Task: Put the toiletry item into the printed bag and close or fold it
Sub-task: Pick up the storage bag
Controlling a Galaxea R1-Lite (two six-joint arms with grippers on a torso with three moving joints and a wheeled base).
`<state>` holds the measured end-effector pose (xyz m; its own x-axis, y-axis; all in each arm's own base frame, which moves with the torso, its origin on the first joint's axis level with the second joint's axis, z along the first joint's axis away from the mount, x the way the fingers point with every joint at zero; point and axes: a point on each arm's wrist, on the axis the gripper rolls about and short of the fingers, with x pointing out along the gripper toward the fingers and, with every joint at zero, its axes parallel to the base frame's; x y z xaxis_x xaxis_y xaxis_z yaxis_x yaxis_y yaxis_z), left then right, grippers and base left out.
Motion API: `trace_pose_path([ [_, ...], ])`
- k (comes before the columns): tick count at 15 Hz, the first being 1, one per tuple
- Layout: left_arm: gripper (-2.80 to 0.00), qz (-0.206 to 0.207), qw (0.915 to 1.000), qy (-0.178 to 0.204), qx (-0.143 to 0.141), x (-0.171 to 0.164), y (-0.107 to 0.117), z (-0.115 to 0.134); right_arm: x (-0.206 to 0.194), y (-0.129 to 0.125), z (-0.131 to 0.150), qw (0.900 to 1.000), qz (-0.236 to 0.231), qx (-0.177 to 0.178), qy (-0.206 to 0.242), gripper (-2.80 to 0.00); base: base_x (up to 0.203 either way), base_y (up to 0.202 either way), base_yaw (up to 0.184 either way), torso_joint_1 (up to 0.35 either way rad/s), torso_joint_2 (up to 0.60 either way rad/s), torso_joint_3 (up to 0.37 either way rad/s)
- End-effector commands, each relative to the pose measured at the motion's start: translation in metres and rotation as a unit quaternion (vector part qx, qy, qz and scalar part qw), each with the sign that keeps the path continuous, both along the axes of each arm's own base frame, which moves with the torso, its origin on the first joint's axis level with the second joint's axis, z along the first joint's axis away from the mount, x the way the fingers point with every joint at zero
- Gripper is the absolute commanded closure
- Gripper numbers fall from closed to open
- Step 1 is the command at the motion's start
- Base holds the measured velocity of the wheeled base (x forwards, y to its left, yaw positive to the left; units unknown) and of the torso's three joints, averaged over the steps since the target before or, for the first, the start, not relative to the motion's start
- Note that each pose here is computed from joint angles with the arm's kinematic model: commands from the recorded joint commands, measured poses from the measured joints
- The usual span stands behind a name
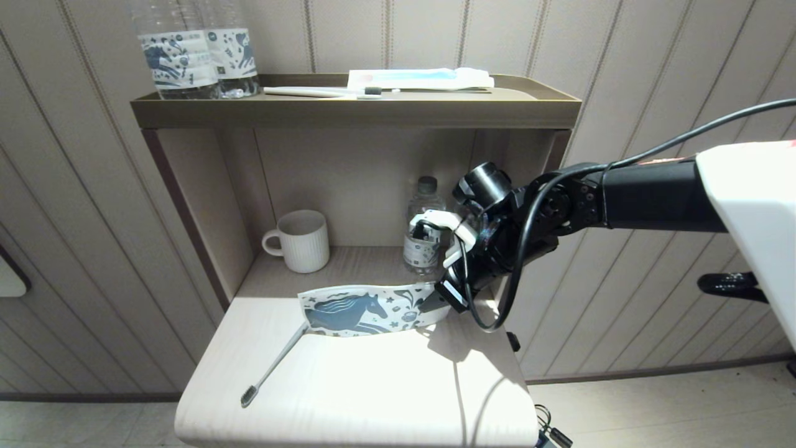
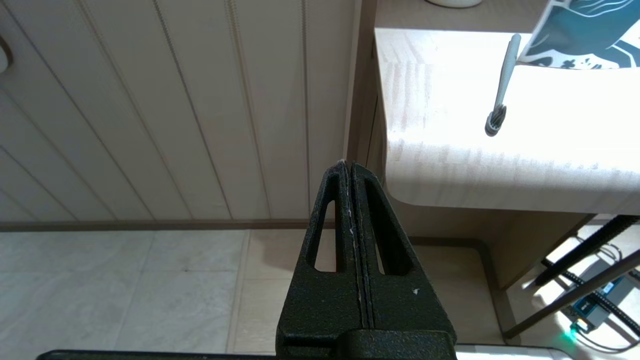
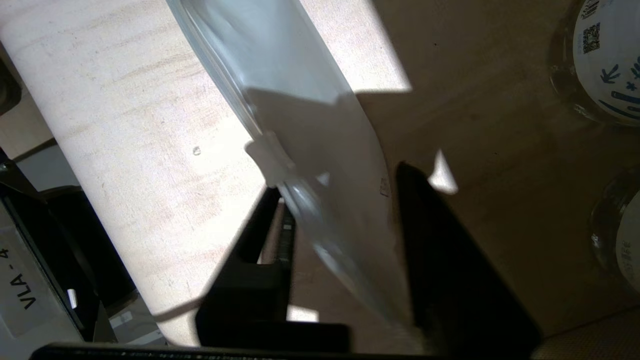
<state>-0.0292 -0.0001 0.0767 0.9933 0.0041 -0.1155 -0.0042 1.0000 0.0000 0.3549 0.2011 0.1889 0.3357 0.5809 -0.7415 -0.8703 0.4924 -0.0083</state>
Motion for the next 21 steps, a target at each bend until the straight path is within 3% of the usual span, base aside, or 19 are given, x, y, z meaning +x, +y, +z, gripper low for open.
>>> trace_pose_path([
  [1, 0.0, 0.0, 1.0, 0.002, 0.0, 0.0, 0.0, 0.0, 0.0, -0.001, -0.001, 1.0, 0.001, -0.001, 0.003, 0.0, 0.0, 0.0, 0.0, 0.0, 0.0, 0.0],
  [6, 0.0, 0.0, 1.0, -0.003, 0.0, 0.0, 0.0, 0.0, -0.008, -0.002, 0.003, 1.0, 0.005, 0.002, 0.006, 0.0, 0.0, 0.0, 0.0, 0.0, 0.0, 0.0],
  [10, 0.0, 0.001, 1.0, -0.003, 0.003, 0.0, 0.0, 0.0, -0.037, -0.017, 0.035, 1.0, 0.003, 0.021, -0.014, 0.0, 0.0, 0.0, 0.0, 0.0, 0.0, 0.0],
  [12, 0.0, -0.005, 0.9996, -0.004, 0.026, 0.0, 0.0, 0.002, -0.059, -0.028, 0.052, 0.999, 0.001, 0.03, -0.023, 0.0, 0.0, 0.0, 0.0, 0.0, 0.0, 0.0],
  [14, 0.0, -0.036, 0.9986, -0.024, 0.032, -0.003, -0.002, 0.025, -0.086, -0.035, 0.066, 0.999, 0.008, 0.039, -0.032, 0.0, 0.0, 0.0, 0.0, 0.0, 0.0, 0.0],
  [17, 0.0, -0.076, 0.9968, -0.021, 0.01, 0.006, -0.003, 0.081, -0.124, -0.036, 0.08, 0.998, 0.024, 0.042, -0.042, 0.0, 0.0, 0.0, 0.0, 0.0, 0.0, 0.0],
  [21, 0.0, -0.131, 0.9913, -0.008, -0.011, 0.043, -0.006, 0.158, -0.164, -0.025, 0.085, 0.998, 0.025, 0.005, -0.065, 0.0, 0.0, 0.0, 0.0, 0.0, 0.0, 0.0],
])
